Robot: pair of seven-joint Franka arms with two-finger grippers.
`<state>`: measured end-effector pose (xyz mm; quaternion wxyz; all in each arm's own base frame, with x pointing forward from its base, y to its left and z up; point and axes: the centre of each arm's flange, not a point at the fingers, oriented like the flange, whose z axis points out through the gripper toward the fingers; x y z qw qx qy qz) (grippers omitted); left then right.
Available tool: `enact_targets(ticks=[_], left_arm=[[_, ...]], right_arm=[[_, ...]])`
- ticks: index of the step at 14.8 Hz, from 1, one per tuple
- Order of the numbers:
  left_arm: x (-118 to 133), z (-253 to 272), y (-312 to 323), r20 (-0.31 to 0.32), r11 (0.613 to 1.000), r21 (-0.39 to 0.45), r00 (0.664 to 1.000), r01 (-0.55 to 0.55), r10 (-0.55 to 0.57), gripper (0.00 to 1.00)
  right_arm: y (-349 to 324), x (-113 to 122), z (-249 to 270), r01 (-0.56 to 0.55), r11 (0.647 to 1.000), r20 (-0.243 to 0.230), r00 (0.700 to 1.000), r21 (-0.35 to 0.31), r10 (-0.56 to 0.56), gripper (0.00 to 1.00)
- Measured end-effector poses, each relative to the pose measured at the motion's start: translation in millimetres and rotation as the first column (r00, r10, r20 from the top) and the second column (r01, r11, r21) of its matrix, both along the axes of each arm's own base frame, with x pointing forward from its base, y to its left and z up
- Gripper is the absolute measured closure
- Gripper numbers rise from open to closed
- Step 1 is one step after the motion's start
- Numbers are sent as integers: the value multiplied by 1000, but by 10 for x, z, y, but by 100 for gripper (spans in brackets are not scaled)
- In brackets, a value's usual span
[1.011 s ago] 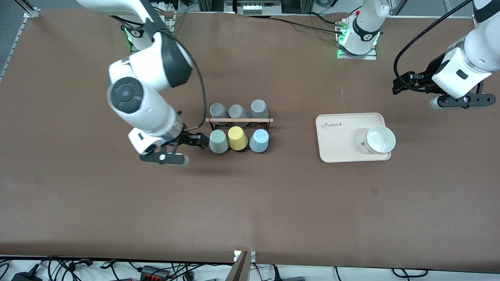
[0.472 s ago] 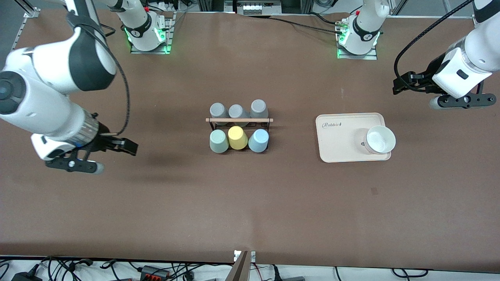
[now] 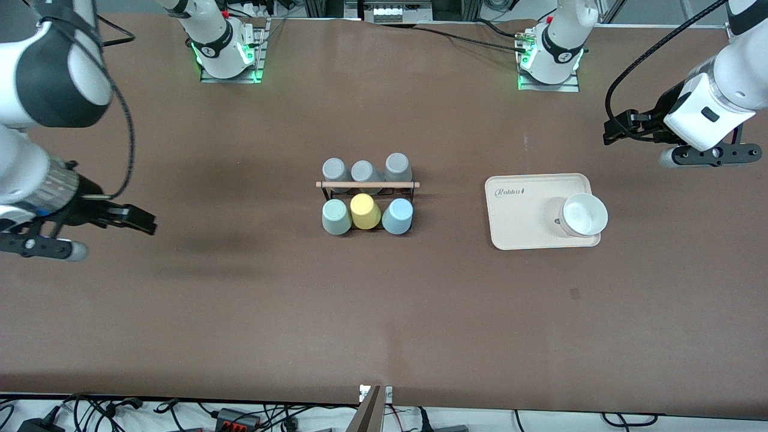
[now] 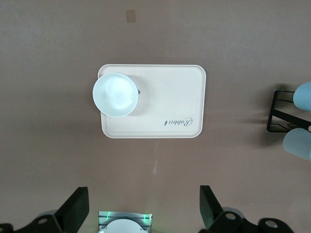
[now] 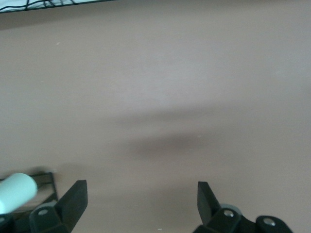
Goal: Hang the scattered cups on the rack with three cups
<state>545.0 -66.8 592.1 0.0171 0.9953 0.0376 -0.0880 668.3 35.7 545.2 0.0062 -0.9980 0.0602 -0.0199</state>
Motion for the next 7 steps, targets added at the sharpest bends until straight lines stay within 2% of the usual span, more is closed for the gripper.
enact_targets(ticks=[3, 7], left_arm=[[-2, -1, 3, -2, 1000, 0, 1000, 0, 0, 0], [-5, -4, 14, -6, 1000, 1, 1000, -2, 2, 0]], right_arm=[[-342, -132, 306, -14, 1000, 23, 1000, 1, 14, 0], [-482, -260, 536, -80, 997, 41, 996, -4, 80, 0]])
